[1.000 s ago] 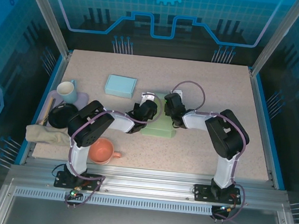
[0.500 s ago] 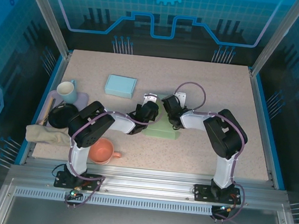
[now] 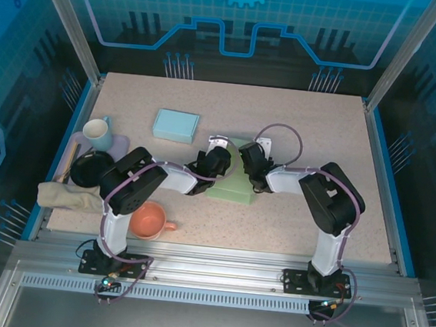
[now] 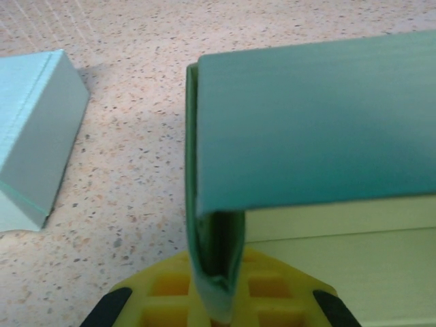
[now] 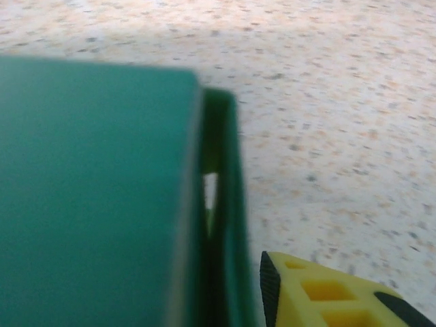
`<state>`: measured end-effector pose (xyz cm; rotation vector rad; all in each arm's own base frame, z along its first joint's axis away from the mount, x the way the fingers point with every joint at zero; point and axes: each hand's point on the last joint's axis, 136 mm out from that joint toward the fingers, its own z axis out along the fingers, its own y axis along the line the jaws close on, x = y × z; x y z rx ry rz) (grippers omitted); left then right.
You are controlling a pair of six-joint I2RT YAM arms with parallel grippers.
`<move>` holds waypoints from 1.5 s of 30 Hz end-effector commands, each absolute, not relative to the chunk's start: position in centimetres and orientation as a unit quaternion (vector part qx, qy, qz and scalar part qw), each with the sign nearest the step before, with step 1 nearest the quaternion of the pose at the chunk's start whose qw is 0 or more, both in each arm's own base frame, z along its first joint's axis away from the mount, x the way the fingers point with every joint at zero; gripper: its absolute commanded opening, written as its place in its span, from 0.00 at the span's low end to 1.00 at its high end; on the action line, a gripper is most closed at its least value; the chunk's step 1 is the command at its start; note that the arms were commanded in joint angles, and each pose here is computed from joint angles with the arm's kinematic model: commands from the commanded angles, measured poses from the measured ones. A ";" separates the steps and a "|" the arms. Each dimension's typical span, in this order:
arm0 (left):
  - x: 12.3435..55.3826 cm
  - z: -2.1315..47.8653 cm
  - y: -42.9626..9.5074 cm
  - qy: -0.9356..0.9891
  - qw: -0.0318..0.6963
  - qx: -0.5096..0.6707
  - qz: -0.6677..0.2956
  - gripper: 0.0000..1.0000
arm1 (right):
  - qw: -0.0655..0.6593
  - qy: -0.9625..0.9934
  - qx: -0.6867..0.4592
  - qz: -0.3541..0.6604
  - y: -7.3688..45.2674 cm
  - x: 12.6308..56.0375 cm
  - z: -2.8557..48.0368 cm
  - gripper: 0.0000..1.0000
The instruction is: Fold the paper box
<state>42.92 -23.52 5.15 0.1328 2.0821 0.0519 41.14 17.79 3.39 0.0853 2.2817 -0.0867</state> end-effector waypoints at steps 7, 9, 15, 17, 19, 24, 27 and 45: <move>42.4 2.9 -21.6 0.876 0.470 0.071 0.076 0.00 | 0.455 0.887 -0.022 0.071 22.1 41.8 6.8 0.46; 42.4 3.0 -21.6 0.876 0.471 0.070 0.076 0.00 | 0.459 0.887 -0.011 0.056 21.5 42.0 7.0 0.46; 42.4 3.0 -21.6 0.876 0.471 0.071 0.077 0.00 | 0.473 0.880 0.037 -0.006 18.5 42.5 7.5 0.43; 42.4 3.0 -21.7 0.876 0.472 0.071 0.076 0.00 | 0.473 0.879 0.056 -0.033 17.2 42.4 7.7 0.36; 42.4 3.0 -21.7 0.876 0.471 0.072 0.077 0.00 | 0.467 0.879 0.072 -0.066 16.0 42.3 7.9 0.33; 42.4 2.9 -21.7 0.876 0.470 0.072 0.077 0.00 | 0.455 0.874 0.093 -0.140 13.9 42.0 8.4 0.30; 42.5 3.0 -21.7 0.876 0.470 0.072 0.077 0.00 | 0.456 0.874 0.092 -0.141 14.2 41.9 8.5 0.30; 42.5 2.9 -21.6 0.877 0.469 0.069 0.080 0.00 | 0.433 0.892 -0.009 0.130 22.7 38.6 10.9 0.47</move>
